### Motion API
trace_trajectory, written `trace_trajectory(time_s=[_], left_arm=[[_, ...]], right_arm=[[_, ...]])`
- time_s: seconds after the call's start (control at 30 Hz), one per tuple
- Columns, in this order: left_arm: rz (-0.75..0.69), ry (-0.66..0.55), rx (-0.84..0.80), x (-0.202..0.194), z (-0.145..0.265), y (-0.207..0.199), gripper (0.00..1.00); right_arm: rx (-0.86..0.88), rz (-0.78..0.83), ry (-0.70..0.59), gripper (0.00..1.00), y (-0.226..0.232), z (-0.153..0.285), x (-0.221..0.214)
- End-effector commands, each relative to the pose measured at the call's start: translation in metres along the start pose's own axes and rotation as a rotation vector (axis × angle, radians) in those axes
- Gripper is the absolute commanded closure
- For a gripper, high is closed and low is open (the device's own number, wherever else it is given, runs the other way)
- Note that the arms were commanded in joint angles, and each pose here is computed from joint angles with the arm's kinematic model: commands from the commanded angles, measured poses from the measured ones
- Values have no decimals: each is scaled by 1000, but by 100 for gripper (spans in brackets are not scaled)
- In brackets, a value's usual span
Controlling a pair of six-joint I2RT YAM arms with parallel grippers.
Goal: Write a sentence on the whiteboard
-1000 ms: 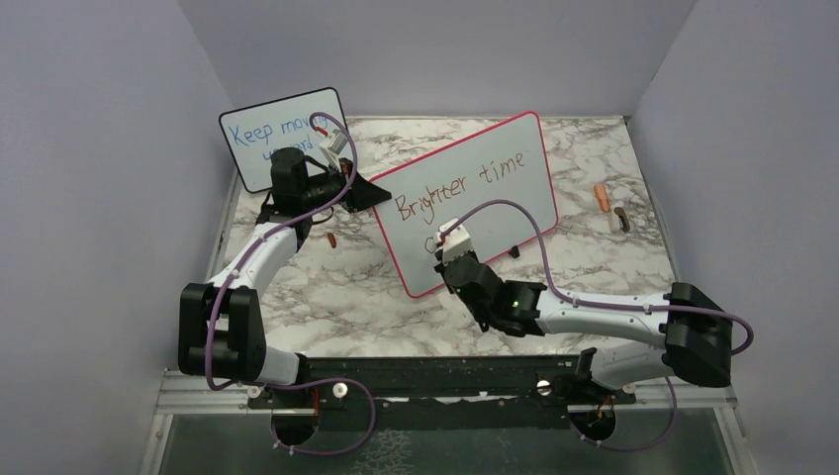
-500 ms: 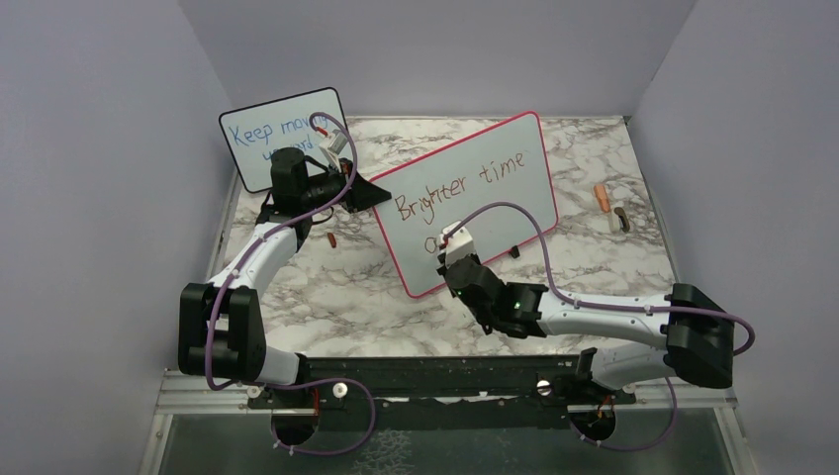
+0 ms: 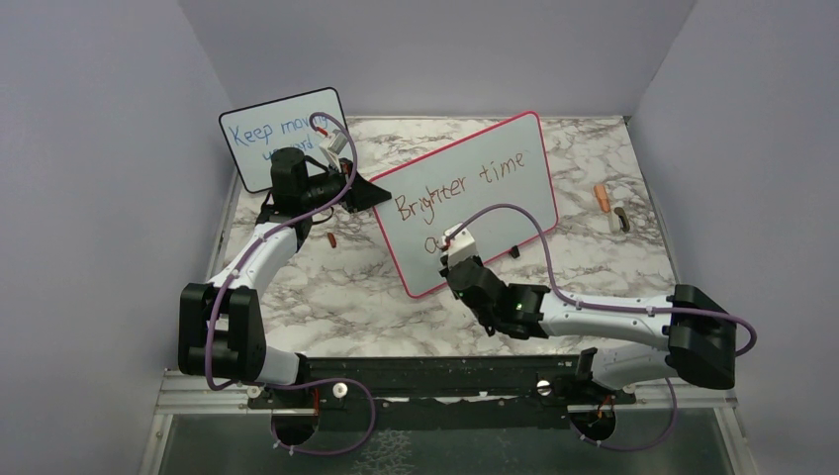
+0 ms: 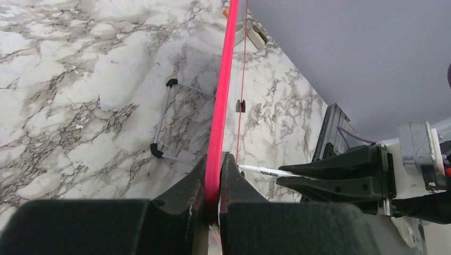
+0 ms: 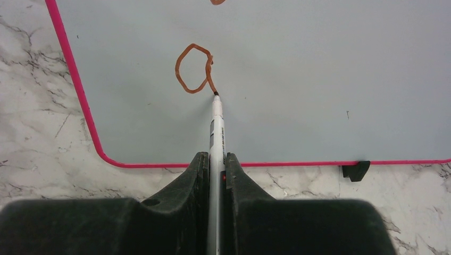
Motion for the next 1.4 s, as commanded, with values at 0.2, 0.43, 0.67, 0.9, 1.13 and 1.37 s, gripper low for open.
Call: trace_trajectory(time_s=[0.2,0.43,0.67,0.9,1.13,1.37], left_arm=[[14,34,136,-19,0,28,100],[15,34,137,-19,0,28,100],[14,34,135,-19,0,28,100],[15,35,134,-19,-1,29,100],[16,36,134,-20,-1,29,100],[15,36,132,-19,-1,28,100]], right_arm=[[-11,-39,-54,99,-9,7,15],[-2,-80,-142,99,-11,8,45],[-1,-82,-157,99,-11,-2,55],[32,-86,-175,99,-5,-6,66],[45,-86,-184,99,-1,-8,71],[31,-82,-164,99,-3,-14,65]])
Point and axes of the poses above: each gripper's point midway between its finger pads, its own z axis back along the fingers, its own y axis along the line the jaws close on, x = y × z, the point moved 2 cm from there along z, back along the fingers, and after that the axes turned 4 degrees about -z, right-handed, at the moved point
